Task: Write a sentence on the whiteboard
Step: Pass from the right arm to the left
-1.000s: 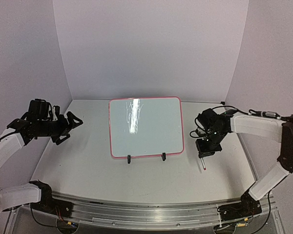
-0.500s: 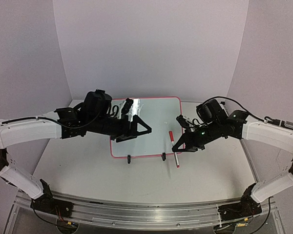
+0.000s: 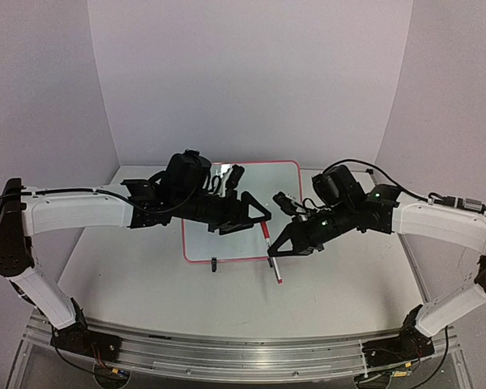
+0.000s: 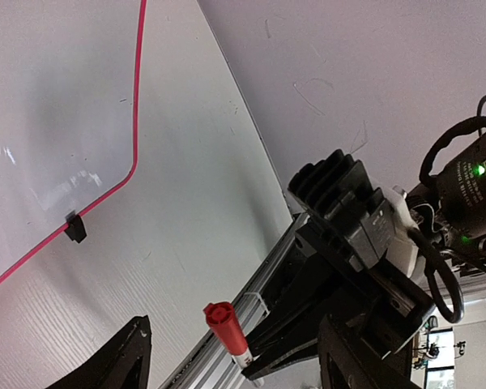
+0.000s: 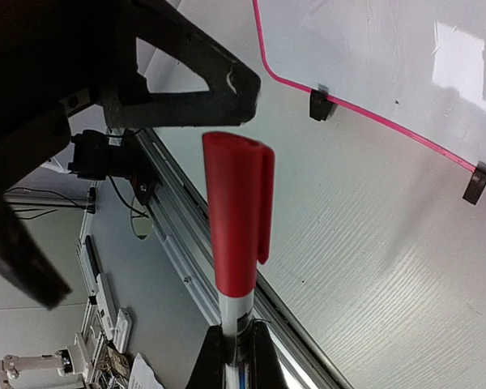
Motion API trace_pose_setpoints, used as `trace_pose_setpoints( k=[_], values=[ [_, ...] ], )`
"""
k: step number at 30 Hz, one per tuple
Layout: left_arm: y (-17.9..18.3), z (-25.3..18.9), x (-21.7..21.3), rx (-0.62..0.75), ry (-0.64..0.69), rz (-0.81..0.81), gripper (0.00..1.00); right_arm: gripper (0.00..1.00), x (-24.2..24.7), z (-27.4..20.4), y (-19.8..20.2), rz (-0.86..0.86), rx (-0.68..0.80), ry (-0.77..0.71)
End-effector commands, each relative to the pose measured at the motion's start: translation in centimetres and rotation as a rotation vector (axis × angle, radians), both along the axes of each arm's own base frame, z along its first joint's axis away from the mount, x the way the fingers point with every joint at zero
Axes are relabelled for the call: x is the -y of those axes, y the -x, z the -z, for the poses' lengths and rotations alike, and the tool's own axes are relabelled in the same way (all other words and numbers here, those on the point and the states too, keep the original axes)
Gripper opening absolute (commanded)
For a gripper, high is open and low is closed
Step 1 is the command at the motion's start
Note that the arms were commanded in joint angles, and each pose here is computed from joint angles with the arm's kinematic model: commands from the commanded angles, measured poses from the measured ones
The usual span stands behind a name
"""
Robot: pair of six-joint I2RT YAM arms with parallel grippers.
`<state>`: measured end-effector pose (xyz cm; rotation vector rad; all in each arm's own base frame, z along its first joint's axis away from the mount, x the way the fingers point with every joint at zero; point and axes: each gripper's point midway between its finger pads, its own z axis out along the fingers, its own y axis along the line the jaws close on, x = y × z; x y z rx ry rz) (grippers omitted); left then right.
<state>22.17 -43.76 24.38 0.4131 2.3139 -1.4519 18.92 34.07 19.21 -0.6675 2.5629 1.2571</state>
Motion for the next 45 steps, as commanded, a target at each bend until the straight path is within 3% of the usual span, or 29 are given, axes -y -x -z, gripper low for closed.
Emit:
trace_pose_setpoints(
  k=[1, 10, 14, 22, 27, 38, 42, 45],
  values=[
    [0.6, -2.0, 0.9, 0.005, 0.075, 0.030, 0.60, 0.00, -1.6, -2.2, -0.6, -0.034, 0.058, -0.065],
    [0.9, -1.1, 1.2, -0.029, 0.063, 0.037, 0.52, 0.00, -2.4, -2.9, -0.9, -0.052, 0.070, -0.100],
    [1.0, -0.8, 1.4, -0.034, 0.060, 0.049, 0.42, 0.00, -2.4, -3.2, -0.8, -0.065, 0.088, -0.108],
    [0.9, -0.4, 2.1, -0.046, 0.048, 0.066, 0.39, 0.00, -2.4, -3.6, -0.7, -0.077, 0.121, -0.125],
    [0.9, -0.7, 2.3, -0.047, 0.063, 0.067, 0.26, 0.00, -2.3, -3.2, -0.8, -0.070, 0.120, -0.113],
    [0.6, -1.1, 1.4, -0.027, 0.051, 0.026, 0.19, 0.00, -1.9, -1.7, -0.6, -0.061, 0.094, -0.081],
    [0.6, -1.4, 1.3, -0.032, 0.067, 0.019, 0.00, 0.00, -1.9, -1.3, -0.5, -0.064, 0.085, -0.077],
    [0.8, -1.8, 1.3, -0.037, 0.096, 0.018, 0.00, 0.00, -1.9, -0.9, -0.5, -0.068, 0.077, -0.070]
  ],
)
